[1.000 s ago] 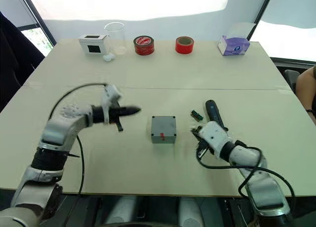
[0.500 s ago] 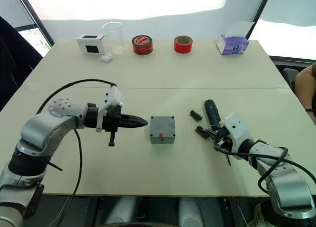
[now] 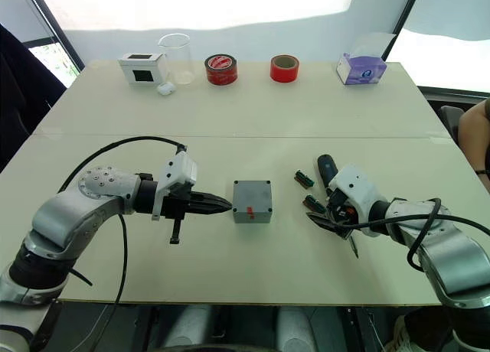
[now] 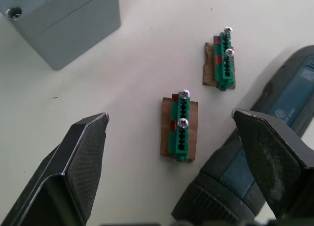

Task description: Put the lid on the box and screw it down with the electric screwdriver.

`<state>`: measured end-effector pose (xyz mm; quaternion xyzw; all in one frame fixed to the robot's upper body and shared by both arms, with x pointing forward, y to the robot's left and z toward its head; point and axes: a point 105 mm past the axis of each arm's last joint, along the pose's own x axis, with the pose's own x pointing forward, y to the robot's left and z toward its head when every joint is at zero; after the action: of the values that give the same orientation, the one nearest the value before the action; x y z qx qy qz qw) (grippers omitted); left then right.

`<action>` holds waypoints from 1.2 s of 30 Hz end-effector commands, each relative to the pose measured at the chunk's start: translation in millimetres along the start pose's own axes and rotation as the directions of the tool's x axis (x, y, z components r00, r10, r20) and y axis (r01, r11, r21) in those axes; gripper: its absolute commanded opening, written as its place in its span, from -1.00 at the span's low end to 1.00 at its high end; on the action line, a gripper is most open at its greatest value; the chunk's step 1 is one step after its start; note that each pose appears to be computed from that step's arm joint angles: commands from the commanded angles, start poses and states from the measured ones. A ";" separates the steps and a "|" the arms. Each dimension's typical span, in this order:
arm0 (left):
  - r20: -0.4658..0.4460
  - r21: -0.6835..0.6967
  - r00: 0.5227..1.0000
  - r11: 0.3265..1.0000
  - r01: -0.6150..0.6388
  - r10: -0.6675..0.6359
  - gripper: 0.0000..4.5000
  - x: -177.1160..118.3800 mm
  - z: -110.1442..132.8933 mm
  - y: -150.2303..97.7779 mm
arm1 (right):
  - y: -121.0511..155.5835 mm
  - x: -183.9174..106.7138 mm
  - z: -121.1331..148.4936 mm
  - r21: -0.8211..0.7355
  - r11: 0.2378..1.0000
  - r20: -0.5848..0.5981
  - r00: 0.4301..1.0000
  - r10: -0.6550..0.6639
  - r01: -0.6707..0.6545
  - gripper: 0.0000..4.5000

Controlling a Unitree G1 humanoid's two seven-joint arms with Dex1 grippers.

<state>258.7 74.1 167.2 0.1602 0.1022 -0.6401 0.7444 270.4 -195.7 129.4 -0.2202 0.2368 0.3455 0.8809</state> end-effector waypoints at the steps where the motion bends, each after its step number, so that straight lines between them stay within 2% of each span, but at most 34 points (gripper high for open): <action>1: 0.027 0.039 1.000 0.999 -0.013 0.012 -1.00 -0.6 8.4 -4.6 | -2.8 1.3 3.5 -0.044 0.999 -0.020 1.000 -0.007 0.006 0.76; 2: 0.028 0.037 0.999 0.999 -0.016 0.015 -1.00 -0.5 8.4 -5.1 | -5.0 2.7 1.4 -0.051 0.999 -0.036 0.999 -0.021 0.019 0.61; 3: 0.029 0.034 0.999 0.999 -0.019 0.018 -1.00 -0.5 8.3 -5.3 | -6.6 4.0 -0.4 -0.057 0.998 -0.050 0.998 -0.032 0.029 0.61; 7: 0.031 0.026 0.999 0.999 -0.029 0.028 -1.00 -0.7 7.8 -6.1 | -8.7 8.2 0.5 -0.054 0.997 -0.064 0.997 -0.051 0.048 0.05; 19: 0.026 0.031 0.998 0.998 -0.049 0.048 -1.00 1.2 6.2 -2.6 | -9.1 11.0 -2.7 -0.023 0.998 -0.075 0.995 -0.064 0.062 0.05; 24: 0.023 0.031 0.998 0.998 -0.051 0.050 -1.00 2.0 5.0 -1.3 | -9.9 12.5 -1.5 -0.017 0.997 -0.065 0.995 -0.072 0.071 -0.59; 26: 0.019 0.031 0.998 0.998 -0.052 0.052 -1.00 2.0 3.8 -0.8 | -9.9 13.2 -1.3 -0.014 0.997 -0.063 0.995 -0.074 0.073 -0.94; 36: 0.009 0.024 0.998 0.998 -0.059 0.059 -1.00 1.5 0.4 0.5 | -10.5 11.5 0.8 0.006 0.997 -0.054 0.995 -0.082 0.082 -0.98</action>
<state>261.3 74.6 163.3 0.1601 0.0991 -0.6152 0.7656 283.1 -197.5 113.4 -0.2336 0.2740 0.3063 0.8812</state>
